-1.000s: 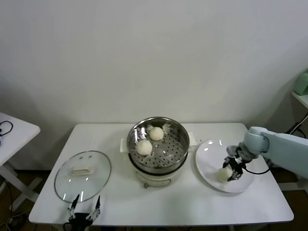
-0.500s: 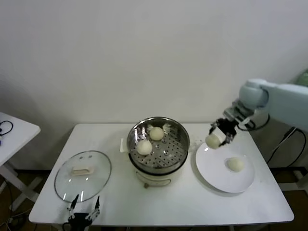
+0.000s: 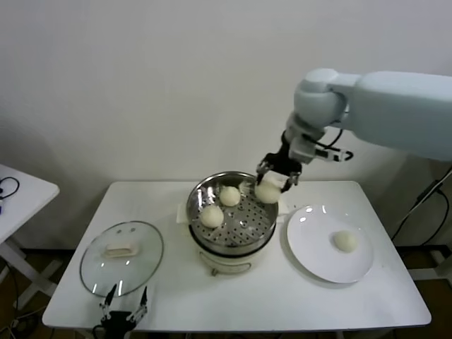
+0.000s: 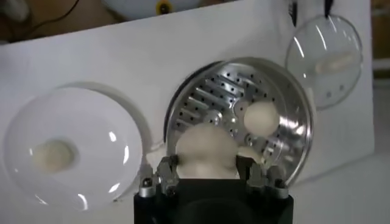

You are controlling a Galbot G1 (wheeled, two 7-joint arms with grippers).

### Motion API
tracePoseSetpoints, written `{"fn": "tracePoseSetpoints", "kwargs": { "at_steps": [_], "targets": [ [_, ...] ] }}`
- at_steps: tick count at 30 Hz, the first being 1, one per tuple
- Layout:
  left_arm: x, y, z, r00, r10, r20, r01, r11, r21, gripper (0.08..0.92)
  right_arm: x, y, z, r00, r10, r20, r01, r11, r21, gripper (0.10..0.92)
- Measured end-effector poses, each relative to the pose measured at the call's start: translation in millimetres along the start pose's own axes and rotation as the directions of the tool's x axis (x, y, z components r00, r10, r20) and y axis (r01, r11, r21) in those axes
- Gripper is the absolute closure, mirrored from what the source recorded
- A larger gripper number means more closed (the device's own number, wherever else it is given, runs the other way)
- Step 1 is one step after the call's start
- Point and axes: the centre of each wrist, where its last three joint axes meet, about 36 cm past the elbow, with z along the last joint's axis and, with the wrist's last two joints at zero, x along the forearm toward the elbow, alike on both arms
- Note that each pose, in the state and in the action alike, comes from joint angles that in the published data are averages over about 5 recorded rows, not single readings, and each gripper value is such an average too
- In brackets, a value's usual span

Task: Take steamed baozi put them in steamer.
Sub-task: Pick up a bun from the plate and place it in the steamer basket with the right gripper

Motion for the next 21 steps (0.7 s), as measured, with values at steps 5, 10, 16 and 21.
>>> {"fn": "tracePoseSetpoints", "kwargs": {
  "at_steps": [5, 10, 16, 21],
  "targets": [
    [-1.0, 0.3, -0.8, 1.0, -0.002, 0.002, 0.002, 1.0, 0.0, 0.177, -43.6, -24.1, -12.7, 1.0, -0.026, 0.006, 0.025, 0.993, 0.113, 0.378],
    [-0.5, 0.3, 1.8, 1.0, -0.003, -0.005, 0.003, 1.0, 0.002, 0.177, -89.0, -37.9, -23.0, 0.999, -0.048, 0.025, 0.042, 0.982, 0.182, 0.377],
    [-2.3, -0.8, 4.1, 1.0, -0.004, -0.006, 0.004, 1.0, 0.005, 0.177, -126.1, -47.4, -33.1, 0.997, -0.058, 0.043, 0.046, 0.972, 0.231, 0.378],
    [-3.5, -2.2, 5.6, 1.0, -0.003, -0.006, 0.003, 1.0, 0.007, 0.177, -145.5, -54.1, -37.5, 0.997, -0.053, 0.05, 0.038, 0.966, 0.254, 0.378]
  ]
}}
